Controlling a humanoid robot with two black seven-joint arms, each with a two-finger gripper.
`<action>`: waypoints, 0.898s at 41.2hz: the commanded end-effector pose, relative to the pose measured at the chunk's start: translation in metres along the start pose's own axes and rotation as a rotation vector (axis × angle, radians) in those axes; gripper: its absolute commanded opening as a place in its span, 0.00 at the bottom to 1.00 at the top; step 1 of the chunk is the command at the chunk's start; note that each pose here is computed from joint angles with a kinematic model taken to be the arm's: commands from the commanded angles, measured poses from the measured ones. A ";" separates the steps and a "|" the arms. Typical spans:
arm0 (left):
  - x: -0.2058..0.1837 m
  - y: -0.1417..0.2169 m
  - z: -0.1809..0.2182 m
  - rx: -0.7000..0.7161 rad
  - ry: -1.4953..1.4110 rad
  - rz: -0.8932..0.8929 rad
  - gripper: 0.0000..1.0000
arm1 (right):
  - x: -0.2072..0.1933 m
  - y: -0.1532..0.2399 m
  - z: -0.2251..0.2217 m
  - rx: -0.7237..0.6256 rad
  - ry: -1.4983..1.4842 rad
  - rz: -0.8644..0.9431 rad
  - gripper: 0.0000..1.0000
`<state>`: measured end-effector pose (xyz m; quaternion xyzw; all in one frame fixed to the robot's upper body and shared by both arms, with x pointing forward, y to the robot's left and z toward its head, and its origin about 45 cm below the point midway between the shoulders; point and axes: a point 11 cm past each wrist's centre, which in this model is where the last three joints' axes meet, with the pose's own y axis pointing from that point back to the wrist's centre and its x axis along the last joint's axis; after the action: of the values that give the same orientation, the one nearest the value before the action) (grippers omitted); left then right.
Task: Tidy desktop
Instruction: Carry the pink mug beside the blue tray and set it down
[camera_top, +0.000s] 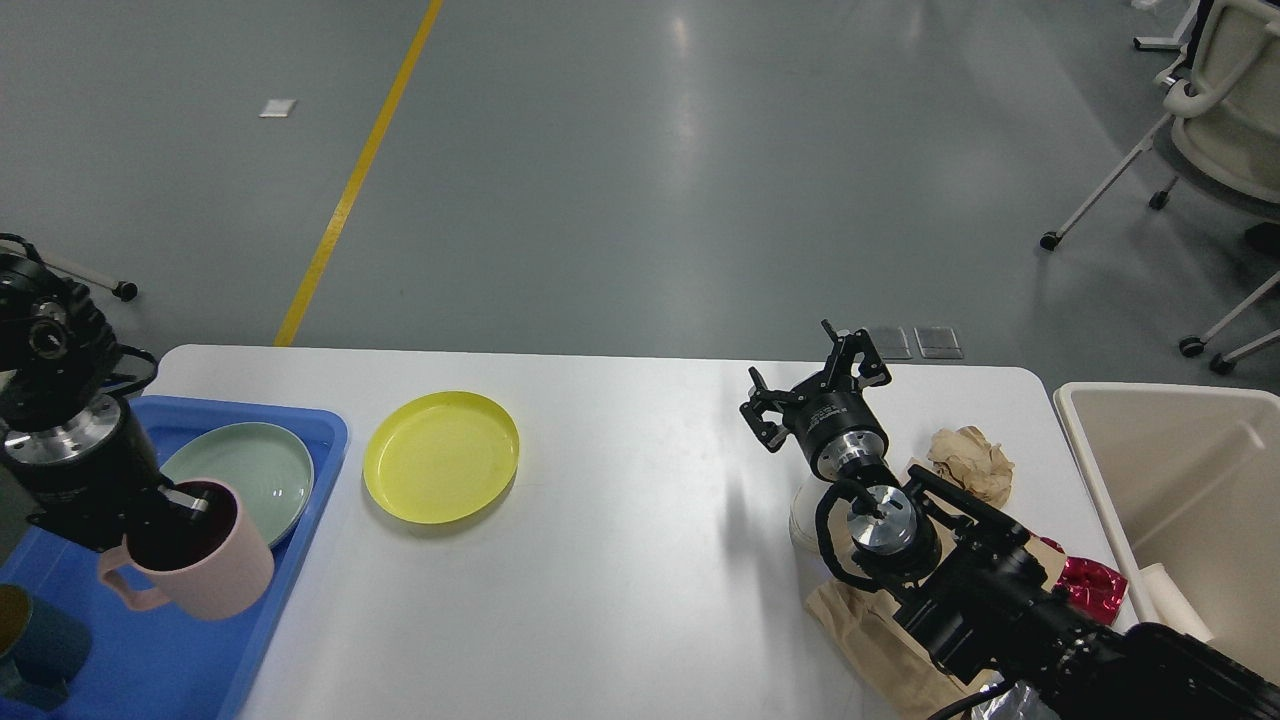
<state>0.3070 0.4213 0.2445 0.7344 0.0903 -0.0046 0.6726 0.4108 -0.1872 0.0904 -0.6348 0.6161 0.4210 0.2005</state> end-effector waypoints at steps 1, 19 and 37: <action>-0.018 -0.032 -0.031 0.068 0.031 -0.070 0.00 | 0.000 0.000 0.000 0.000 0.000 0.000 1.00; -0.040 -0.119 -0.055 0.126 0.135 0.063 0.00 | 0.000 0.000 0.000 0.000 0.000 0.000 1.00; -0.033 -0.131 -0.072 0.205 0.154 0.092 1.00 | 0.000 0.000 0.000 0.000 0.000 0.000 1.00</action>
<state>0.2466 0.4970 0.1240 0.7954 0.1054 0.0773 0.5919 0.4108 -0.1872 0.0904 -0.6349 0.6161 0.4210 0.2005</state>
